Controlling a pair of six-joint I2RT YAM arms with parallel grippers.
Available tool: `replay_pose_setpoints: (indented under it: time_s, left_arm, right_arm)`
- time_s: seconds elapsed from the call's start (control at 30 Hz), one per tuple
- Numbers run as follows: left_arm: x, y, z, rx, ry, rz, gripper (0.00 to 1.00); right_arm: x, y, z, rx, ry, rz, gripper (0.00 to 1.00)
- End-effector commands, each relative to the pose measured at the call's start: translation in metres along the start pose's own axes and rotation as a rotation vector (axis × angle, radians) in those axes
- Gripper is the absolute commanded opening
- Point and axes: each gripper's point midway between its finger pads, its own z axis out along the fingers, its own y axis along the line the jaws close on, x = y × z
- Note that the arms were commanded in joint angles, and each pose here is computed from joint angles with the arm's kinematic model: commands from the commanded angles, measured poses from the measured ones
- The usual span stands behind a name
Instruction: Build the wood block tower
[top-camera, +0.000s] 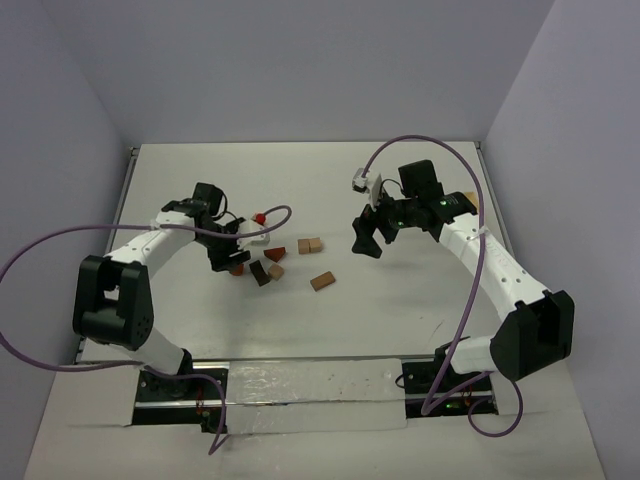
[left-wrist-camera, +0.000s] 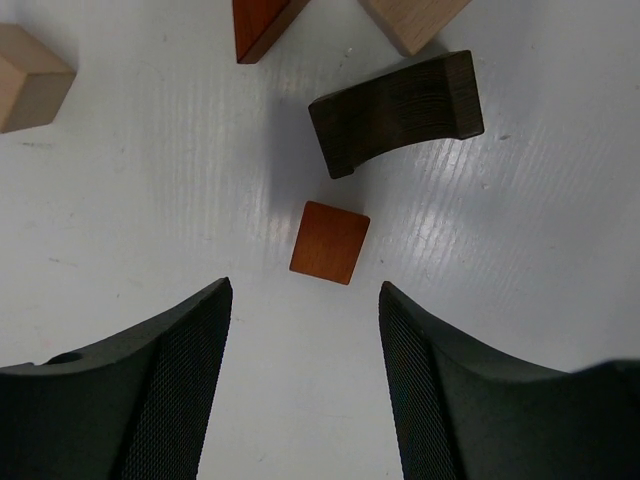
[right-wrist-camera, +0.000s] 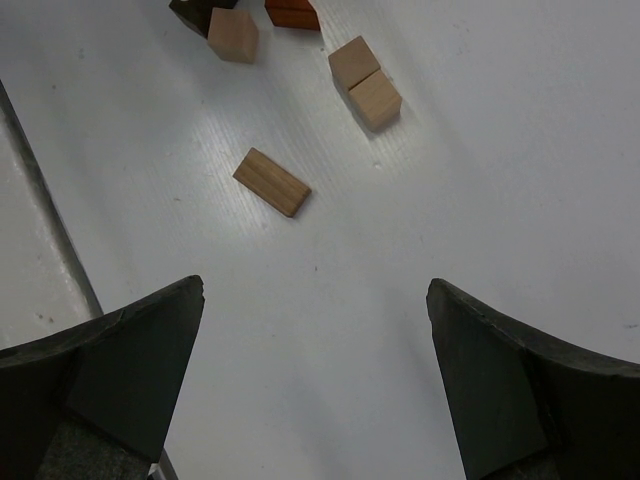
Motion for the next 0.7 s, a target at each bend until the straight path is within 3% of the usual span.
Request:
replay_pose_setpoints:
  time_s: [0.0, 0.67]
  left_arm:
    - [-0.004, 0.002, 0.005, 0.025, 0.013, 0.082, 0.67]
    - [0.000, -0.003, 0.034, 0.061, 0.084, 0.130, 0.66]
  right_arm:
    - [-0.001, -0.001, 0.003, -0.013, -0.013, 0.010, 1.00]
    - [0.008, 0.000, 0.007, -0.026, 0.010, 0.019, 1.00]
